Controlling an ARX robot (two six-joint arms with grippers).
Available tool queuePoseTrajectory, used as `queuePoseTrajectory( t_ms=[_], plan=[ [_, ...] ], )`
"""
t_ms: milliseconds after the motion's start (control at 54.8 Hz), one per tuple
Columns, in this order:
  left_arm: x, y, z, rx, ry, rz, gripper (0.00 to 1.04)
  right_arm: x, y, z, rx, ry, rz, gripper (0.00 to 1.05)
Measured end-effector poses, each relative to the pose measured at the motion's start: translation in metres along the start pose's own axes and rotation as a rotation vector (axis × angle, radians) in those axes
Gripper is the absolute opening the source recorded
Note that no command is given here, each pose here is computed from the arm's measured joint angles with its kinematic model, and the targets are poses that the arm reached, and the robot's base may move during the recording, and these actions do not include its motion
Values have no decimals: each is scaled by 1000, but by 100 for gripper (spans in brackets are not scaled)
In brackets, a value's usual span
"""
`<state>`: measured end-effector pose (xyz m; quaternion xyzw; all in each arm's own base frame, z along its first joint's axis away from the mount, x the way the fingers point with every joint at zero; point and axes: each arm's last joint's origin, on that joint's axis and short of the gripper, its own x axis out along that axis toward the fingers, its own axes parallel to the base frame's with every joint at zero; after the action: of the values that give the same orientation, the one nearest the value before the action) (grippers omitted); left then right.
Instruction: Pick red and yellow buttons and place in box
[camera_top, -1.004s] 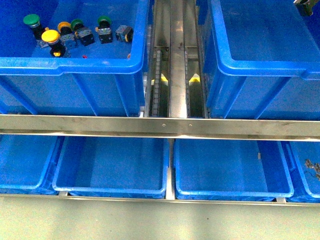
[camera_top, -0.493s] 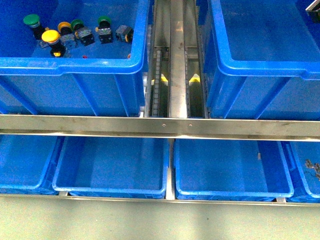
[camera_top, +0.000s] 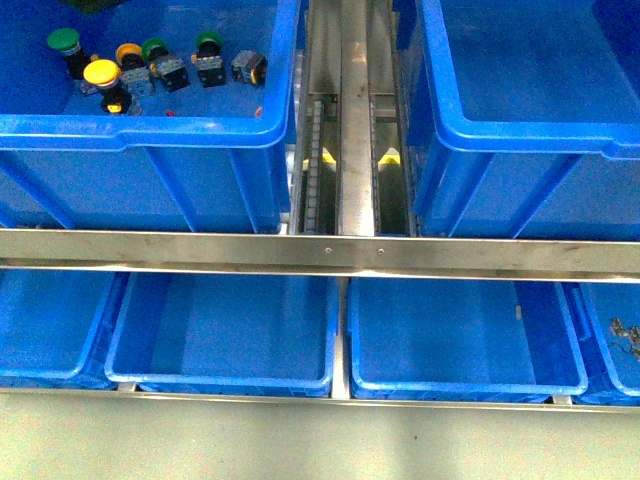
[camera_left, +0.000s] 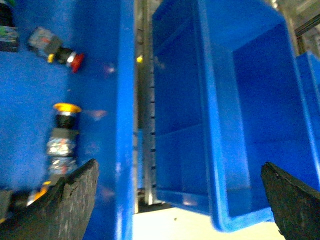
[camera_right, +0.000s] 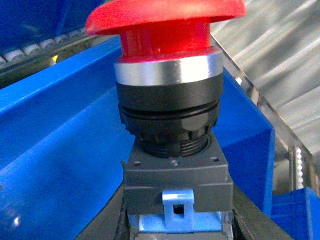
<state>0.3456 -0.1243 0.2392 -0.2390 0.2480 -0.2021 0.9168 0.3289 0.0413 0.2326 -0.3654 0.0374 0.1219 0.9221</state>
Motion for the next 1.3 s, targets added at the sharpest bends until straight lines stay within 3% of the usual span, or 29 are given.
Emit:
queuePoseTrajectory(
  t_ms=[201, 237, 347, 420, 548, 785, 1297],
  plan=[
    [-41, 17, -32, 33, -10, 111, 97, -18, -9, 2, 93, -28, -36, 26],
    [-47, 20, -38, 79, -77, 162, 94, -22, -11, 3, 112, -35, -43, 26],
    [-82, 32, -55, 285, -415, 329, 76, -34, -14, 4, 166, -69, -54, 26],
    [-109, 40, -67, 369, -515, 366, 66, -43, -17, 3, 207, -82, -61, 26],
    [-142, 57, -92, 453, -516, 398, 39, -70, -13, -7, 275, -88, -32, 26],
    [-163, 69, -106, 474, -505, 405, 2, -102, 8, -27, 331, -84, 60, 26],
    [-196, 88, -125, 480, -512, 418, 3, -123, 24, -13, 404, -115, 133, 26]
  ],
)
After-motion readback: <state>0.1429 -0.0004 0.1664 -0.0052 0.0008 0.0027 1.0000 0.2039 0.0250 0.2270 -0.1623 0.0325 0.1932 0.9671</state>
